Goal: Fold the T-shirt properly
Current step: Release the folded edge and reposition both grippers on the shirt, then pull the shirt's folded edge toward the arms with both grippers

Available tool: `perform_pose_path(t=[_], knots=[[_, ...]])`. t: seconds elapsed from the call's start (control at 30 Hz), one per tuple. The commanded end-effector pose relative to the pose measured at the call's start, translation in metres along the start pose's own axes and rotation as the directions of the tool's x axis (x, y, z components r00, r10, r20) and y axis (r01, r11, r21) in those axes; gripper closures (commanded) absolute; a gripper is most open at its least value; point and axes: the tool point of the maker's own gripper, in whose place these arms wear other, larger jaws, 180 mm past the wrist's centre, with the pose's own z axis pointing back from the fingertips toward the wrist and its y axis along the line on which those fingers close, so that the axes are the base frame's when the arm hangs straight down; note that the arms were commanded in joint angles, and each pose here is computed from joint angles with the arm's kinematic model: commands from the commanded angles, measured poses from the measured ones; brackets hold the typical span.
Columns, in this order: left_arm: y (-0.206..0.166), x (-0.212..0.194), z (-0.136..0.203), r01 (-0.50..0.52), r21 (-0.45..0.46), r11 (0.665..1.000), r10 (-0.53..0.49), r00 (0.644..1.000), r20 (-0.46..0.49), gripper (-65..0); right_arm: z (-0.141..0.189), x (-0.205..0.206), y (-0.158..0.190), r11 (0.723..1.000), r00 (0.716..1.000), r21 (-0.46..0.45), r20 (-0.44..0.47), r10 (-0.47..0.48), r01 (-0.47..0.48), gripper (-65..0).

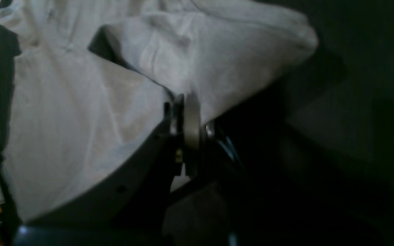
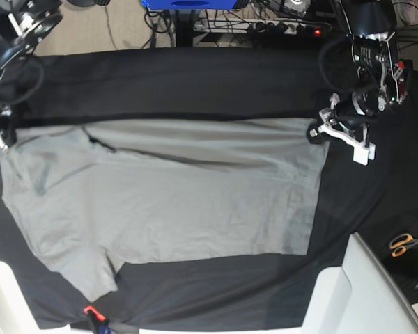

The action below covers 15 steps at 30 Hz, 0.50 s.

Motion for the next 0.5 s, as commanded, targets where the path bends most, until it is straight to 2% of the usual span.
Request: perform_pose_path(t=[0.0, 0.4, 0.47], knots=[[0.001, 0.014, 0.007, 0.027, 0.004, 1.000, -0.027, 0.999, 0.038, 0.0, 0.009, 0.023, 0.000, 1.000, 0.997, -0.001, 0.072, 0.023, -0.023, -0.6], [0.009, -0.026, 0.036, 0.064, 0.036, 0.997, -0.064, 0.998, -0.005, 0.0, 0.040, -0.012, -0.026, 0.994, 0.996, -0.078, 0.022, 0.082, -0.080, -0.6], [0.009, -0.030, 0.040, 0.074, 0.041, 0.996, -0.073, 0.997, -0.012, 0.0, 0.044, -0.019, -0.033, 0.992, 0.996, -0.090, -0.009, 0.085, -0.085, -0.6]])
